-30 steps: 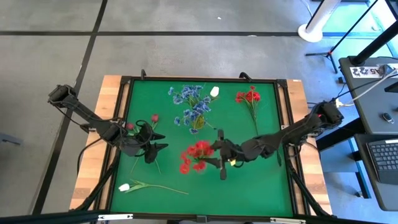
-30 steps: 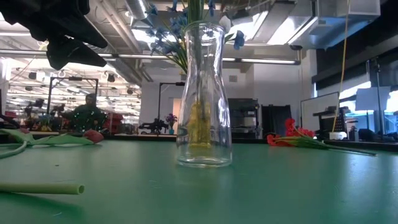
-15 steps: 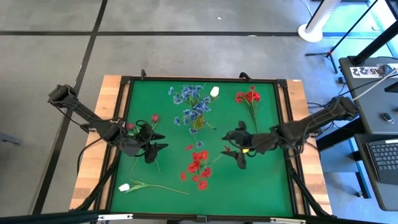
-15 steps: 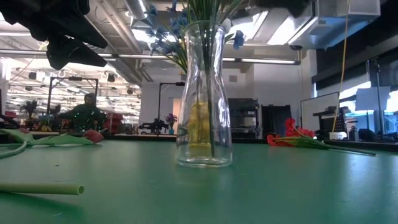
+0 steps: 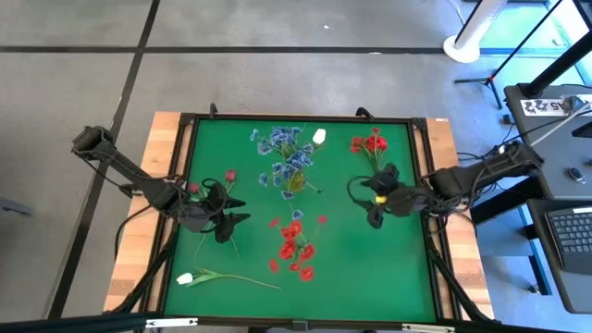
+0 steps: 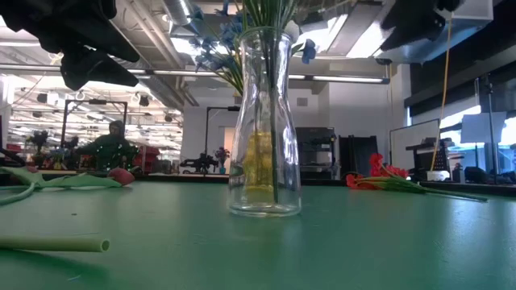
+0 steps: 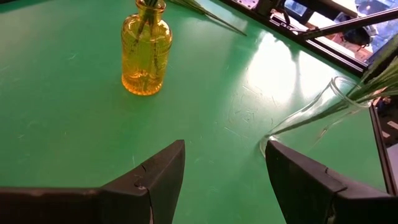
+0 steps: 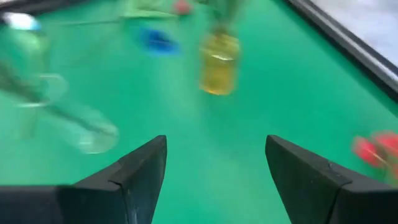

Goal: Sort flowers into vase by color
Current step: Put the red flowers into the transparent flower vase

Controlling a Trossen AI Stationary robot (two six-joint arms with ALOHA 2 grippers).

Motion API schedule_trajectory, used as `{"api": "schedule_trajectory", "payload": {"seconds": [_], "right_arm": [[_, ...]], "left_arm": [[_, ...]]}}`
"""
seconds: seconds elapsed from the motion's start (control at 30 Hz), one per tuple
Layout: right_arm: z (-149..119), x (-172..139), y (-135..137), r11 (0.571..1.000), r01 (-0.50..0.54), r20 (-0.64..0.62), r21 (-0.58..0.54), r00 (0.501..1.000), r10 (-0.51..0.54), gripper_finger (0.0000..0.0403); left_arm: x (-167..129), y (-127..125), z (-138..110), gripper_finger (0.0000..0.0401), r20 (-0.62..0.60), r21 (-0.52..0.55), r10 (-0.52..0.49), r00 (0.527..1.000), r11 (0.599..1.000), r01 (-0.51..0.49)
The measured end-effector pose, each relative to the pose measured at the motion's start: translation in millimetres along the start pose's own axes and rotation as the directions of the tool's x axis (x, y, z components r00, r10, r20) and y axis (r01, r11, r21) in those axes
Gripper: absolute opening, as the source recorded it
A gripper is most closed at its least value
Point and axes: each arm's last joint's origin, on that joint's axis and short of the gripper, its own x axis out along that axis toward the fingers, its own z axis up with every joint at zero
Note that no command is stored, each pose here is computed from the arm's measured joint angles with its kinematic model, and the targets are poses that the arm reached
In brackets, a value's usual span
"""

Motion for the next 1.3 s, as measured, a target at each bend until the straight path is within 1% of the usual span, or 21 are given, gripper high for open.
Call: {"api": "schedule_trajectory", "payload": {"seconds": [0.07,0.1,0.2,0.27,0.37,0.4,0.57,0.73,0.8,0.87,1.0,1.07,1.13,1.3], "right_arm": [[-2,3,-14,0.993,0.116,-0.038,0.033,0.993,-0.114,0.0273],[-3,6,-22,0.982,0.181,-0.069,0.058,0.982,-0.177,0.0273],[-10,22,-45,0.926,0.354,-0.196,0.129,0.925,-0.326,0.0273],[-15,33,-59,0.887,0.431,-0.275,0.164,0.884,-0.378,0.0273],[-22,49,-78,0.843,0.495,-0.35,0.209,0.843,-0.409,0.0273],[-24,55,-83,0.834,0.507,-0.369,0.218,0.834,-0.411,0.0273],[-35,81,-110,0.813,0.514,-0.419,0.273,0.824,-0.381,0.0273],[-53,94,-140,0.75,0.568,-0.48,0.339,0.79,-0.382,0.0273],[-60,98,-150,0.737,0.573,-0.496,0.359,0.786,-0.37,0.0273],[-65,105,-157,0.734,0.554,-0.49,0.392,0.802,-0.343,0.0273],[-74,118,-167,0.727,0.543,-0.491,0.42,0.81,-0.321,0.0273],[-77,124,-171,0.718,0.558,-0.506,0.417,0.798,-0.327,0.0273],[-79,130,-175,0.719,0.568,-0.512,0.401,0.79,-0.338,0.0273],[-85,145,-183,0.705,0.599,-0.544,0.379,0.761,-0.354,0.0273]], "left_arm": [[0,0,0,0.0218,0.0,0.0,0.0,1.0,1.0,0.0],[0,0,0,0.0218,0.0,0.0,0.0,1.0,1.0,0.0],[0,0,0,0.0218,0.002,-0.002,-0.002,1.0,1.0,0.002],[0,0,0,0.0218,0.003,-0.004,-0.003,1.0,1.0,0.003],[0,0,0,0.0218,0.002,-0.004,-0.003,1.0,1.0,0.003],[0,0,0,0.0218,0.003,-0.004,-0.003,1.0,1.0,0.003],[0,0,0,0.0218,0.002,-0.003,-0.002,1.0,1.0,0.002],[0,0,0,0.0218,0.001,-0.003,-0.002,1.0,1.0,0.002],[0,0,0,0.0218,0.001,-0.003,-0.002,1.0,1.0,0.002],[0,0,0,0.0218,0.001,-0.002,-0.002,1.0,1.0,0.002],[0,0,0,0.0218,0.001,-0.002,-0.002,1.0,1.0,0.002],[0,0,0,0.0218,0.001,-0.002,-0.002,1.0,1.0,0.002],[0,0,0,0.0218,0.0,-0.003,-0.004,1.0,1.0,0.004],[0,0,0,0.0218,-0.004,-0.003,-0.007,1.0,1.0,0.007]]}}
